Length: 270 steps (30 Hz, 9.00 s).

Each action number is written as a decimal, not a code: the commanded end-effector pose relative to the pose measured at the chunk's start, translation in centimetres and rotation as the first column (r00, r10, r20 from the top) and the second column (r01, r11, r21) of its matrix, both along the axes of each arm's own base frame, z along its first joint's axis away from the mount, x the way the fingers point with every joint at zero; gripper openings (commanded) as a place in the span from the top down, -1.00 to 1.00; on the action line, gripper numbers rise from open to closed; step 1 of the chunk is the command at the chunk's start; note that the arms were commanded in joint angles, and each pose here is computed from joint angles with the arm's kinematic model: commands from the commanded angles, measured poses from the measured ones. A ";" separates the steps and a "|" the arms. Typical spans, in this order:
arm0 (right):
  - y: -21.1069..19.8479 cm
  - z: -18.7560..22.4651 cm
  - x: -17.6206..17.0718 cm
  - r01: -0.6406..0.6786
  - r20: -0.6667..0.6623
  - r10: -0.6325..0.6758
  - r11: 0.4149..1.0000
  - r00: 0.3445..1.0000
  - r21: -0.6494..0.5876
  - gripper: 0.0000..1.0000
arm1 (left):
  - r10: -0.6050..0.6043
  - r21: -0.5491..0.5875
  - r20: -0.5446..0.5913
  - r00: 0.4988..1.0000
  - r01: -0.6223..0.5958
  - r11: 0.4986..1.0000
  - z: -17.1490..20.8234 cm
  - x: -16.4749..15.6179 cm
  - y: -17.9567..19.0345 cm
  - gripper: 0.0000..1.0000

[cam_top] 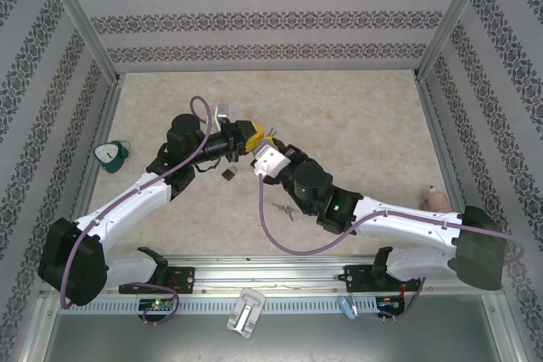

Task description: Unlock with the key

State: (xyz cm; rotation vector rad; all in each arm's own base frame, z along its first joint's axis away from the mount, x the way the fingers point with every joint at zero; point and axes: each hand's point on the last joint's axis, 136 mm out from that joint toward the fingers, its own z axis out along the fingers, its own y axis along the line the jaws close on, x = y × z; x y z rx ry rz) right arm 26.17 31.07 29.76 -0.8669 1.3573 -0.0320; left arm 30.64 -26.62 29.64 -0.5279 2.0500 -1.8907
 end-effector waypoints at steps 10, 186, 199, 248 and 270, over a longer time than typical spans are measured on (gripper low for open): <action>-0.2 -0.6 -0.3 0.002 0.012 -0.002 1.000 1.000 -0.028 0.91 | 0.034 0.024 0.066 0.997 -0.036 0.999 1.1 0.1 1.2 1.00; -7.6 -7.9 -0.3 0.332 -0.632 0.653 0.537 0.418 0.775 1.00 | -0.159 0.887 -0.398 0.904 0.423 0.185 -27.4 2.2 8.8 -0.37; -7.7 -8.5 -0.3 0.347 -0.639 0.647 0.537 0.416 0.769 1.00 | -0.114 0.900 -0.421 0.900 0.430 0.074 -28.1 1.8 9.1 -0.14; -5.4 -9.9 0.6 0.332 -0.683 0.521 0.613 0.512 0.717 1.00 | 0.327 0.795 -0.128 0.936 -0.101 0.599 -15.2 2.7 10.4 0.70; 0.7 -11.6 1.2 0.303 -0.667 0.476 0.633 0.573 0.712 1.00 | 0.466 0.578 -0.209 0.860 -0.276 0.768 -12.5 2.7 9.6 0.70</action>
